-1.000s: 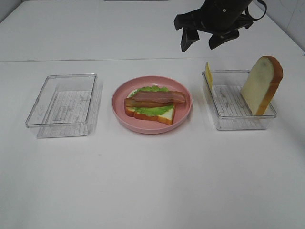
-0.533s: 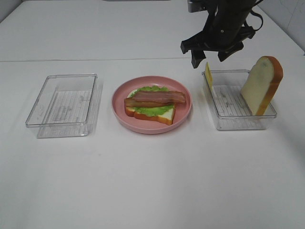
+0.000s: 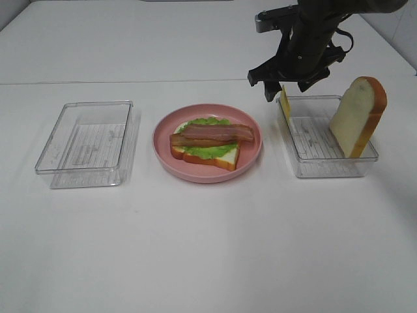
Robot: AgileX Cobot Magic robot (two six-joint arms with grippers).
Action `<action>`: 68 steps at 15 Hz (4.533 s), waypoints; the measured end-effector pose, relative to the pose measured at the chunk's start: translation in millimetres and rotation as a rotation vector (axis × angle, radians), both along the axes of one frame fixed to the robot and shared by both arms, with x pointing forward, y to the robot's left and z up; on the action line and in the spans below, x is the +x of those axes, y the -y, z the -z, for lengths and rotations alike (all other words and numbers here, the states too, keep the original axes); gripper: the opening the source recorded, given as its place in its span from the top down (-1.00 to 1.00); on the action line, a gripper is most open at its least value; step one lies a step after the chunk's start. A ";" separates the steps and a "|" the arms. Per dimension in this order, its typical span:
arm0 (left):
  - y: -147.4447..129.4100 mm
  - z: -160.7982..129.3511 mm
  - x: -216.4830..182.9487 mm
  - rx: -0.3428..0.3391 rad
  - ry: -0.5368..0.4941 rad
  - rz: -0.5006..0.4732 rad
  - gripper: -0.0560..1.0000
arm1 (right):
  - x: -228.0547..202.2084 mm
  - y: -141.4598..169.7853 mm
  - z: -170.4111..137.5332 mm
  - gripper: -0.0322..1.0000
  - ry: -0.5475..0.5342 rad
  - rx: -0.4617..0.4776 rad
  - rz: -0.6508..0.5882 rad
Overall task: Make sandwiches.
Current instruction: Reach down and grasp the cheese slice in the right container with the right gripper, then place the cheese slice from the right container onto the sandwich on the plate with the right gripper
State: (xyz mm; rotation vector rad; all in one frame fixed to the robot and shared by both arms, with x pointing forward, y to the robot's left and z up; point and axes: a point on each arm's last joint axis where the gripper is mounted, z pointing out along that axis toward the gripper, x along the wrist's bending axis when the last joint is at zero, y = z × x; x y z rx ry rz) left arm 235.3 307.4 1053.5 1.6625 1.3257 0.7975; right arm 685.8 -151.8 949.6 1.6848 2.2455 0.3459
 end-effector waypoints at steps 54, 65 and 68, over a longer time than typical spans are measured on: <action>0.0 0.0 0.0 0.000 0.000 0.000 -0.79 | -42.1 -93.6 -16.1 0.94 -0.290 0.669 -0.114; 0.0 0.0 0.0 0.000 0.000 0.000 -0.79 | -37.0 -82.7 -7.4 0.41 -0.236 0.517 -0.105; 0.0 0.0 0.0 0.000 0.000 0.000 -0.79 | -36.9 -81.9 -7.0 0.24 -0.233 0.505 -0.109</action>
